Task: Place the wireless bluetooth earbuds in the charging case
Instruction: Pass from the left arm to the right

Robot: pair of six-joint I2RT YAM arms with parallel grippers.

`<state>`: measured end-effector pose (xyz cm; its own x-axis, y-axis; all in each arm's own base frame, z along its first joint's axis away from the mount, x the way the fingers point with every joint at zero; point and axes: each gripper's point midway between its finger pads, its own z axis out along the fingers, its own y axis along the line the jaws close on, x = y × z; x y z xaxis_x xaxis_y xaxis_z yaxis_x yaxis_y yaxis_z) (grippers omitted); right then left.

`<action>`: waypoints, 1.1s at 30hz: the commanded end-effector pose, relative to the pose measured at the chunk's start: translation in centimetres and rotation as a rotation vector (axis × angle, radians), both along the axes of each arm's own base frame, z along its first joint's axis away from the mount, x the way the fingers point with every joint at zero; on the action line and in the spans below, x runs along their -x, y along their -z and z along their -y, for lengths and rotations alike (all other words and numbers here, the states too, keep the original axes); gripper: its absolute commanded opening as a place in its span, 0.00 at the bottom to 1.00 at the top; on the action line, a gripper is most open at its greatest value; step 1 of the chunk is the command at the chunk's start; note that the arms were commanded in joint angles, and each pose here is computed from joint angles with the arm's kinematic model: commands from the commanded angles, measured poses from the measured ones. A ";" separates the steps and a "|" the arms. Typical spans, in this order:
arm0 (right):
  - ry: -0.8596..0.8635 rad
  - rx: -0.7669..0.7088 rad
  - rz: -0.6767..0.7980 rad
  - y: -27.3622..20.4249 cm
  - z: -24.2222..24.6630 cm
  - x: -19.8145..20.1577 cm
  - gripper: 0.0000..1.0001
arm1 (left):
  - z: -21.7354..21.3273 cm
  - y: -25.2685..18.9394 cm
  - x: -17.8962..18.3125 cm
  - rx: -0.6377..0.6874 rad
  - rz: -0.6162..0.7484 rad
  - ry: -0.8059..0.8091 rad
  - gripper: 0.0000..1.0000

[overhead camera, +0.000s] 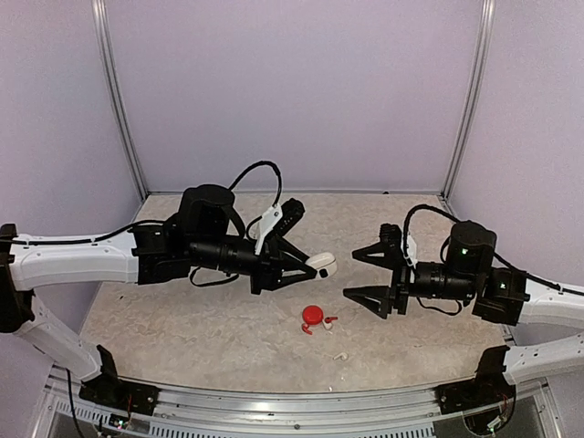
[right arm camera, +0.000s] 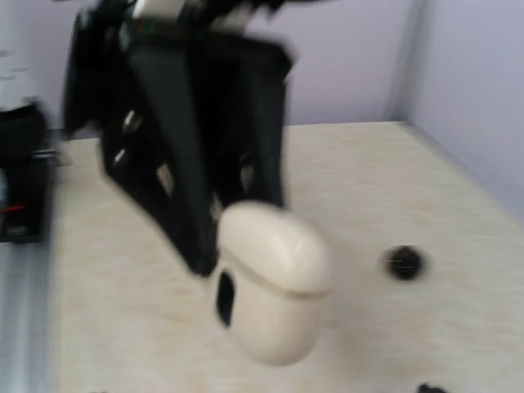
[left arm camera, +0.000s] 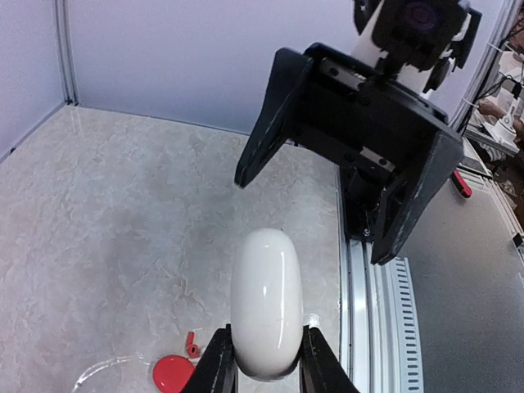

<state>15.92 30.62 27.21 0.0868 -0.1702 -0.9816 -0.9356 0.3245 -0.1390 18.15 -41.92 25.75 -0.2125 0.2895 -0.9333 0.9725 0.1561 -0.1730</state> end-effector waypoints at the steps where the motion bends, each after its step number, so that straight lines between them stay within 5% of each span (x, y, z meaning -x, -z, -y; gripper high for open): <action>1: -0.222 -0.042 -0.125 -0.7 -1.0 2.8 0.77 | 0.2 -3.3 2.9 0.081 0.173 0.100 0.17; 19: -0.389 -0.131 -0.172 -2.3 -2.9 4.1 0.48 | 1.3 -4.6 4.4 0.117 0.240 0.099 0.15; 33: -0.398 -0.152 -0.160 -2.8 -3.0 4.1 0.41 | 1.6 -4.1 4.2 0.112 0.237 0.101 0.15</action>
<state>12.07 33.61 28.44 -0.0628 -0.0516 -0.9967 -0.9973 -0.0337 0.0646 13.78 -43.25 29.75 0.0306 0.2045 -0.9784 0.9984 0.0395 0.0395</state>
